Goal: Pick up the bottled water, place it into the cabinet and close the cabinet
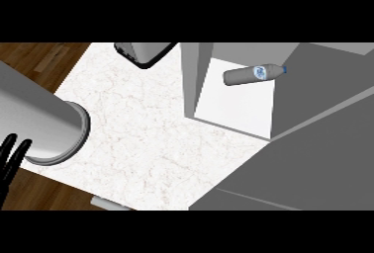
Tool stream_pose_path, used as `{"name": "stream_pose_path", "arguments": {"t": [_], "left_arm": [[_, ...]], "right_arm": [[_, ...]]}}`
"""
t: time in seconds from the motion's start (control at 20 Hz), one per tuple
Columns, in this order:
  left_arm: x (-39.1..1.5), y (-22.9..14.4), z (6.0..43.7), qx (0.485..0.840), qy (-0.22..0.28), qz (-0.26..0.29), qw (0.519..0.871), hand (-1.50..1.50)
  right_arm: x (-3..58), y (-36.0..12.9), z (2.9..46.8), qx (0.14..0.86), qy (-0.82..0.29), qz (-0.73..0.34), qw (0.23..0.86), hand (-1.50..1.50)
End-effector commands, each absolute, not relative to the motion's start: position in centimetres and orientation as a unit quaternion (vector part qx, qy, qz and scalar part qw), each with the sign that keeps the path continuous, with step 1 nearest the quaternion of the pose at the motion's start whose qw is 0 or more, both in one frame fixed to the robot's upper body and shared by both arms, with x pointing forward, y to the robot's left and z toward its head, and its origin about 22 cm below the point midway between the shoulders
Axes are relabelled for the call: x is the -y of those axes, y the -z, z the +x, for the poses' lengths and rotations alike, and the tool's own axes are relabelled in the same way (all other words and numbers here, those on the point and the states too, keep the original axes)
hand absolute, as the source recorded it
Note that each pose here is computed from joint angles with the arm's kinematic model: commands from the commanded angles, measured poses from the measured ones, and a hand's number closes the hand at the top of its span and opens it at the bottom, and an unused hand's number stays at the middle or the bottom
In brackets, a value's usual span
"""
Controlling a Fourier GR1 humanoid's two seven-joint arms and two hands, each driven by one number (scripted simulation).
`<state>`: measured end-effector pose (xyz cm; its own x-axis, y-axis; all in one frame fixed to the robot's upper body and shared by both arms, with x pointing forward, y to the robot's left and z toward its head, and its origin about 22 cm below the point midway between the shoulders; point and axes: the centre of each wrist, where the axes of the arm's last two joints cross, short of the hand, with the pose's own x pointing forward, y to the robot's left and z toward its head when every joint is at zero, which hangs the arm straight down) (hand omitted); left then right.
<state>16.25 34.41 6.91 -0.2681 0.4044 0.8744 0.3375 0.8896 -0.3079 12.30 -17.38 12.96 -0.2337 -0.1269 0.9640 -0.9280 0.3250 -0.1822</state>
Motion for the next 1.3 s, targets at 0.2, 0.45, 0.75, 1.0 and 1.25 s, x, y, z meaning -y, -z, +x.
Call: {"name": "stream_pose_path", "arguments": {"t": [0.2,0.45,0.75,1.0,1.25], "left_arm": [[-35.2,-7.1,16.5,0.797,-0.027,-0.227,0.559,-1.50],[-35.5,-6.6,16.3,0.792,-0.039,-0.218,0.569,-1.50],[-36.0,-6.7,16.2,0.795,-0.037,-0.223,0.563,-1.50],[-36.5,-6.4,16.3,0.795,-0.051,-0.213,0.566,-1.50],[-36.8,-5.9,15.9,0.794,-0.055,-0.206,0.570,-1.50]], "right_arm": [[14.8,-13.4,16.0,0.663,-0.429,0.345,0.507,1.50],[13.3,-14.5,19.2,0.654,-0.463,0.293,0.522,1.50],[10.4,-15.1,23.3,0.638,-0.459,0.265,0.558,1.50],[6.7,-16.6,27.1,0.623,-0.446,0.245,0.594,1.50],[4.6,-18.6,31.5,0.637,-0.406,0.207,0.622,1.50]]}}
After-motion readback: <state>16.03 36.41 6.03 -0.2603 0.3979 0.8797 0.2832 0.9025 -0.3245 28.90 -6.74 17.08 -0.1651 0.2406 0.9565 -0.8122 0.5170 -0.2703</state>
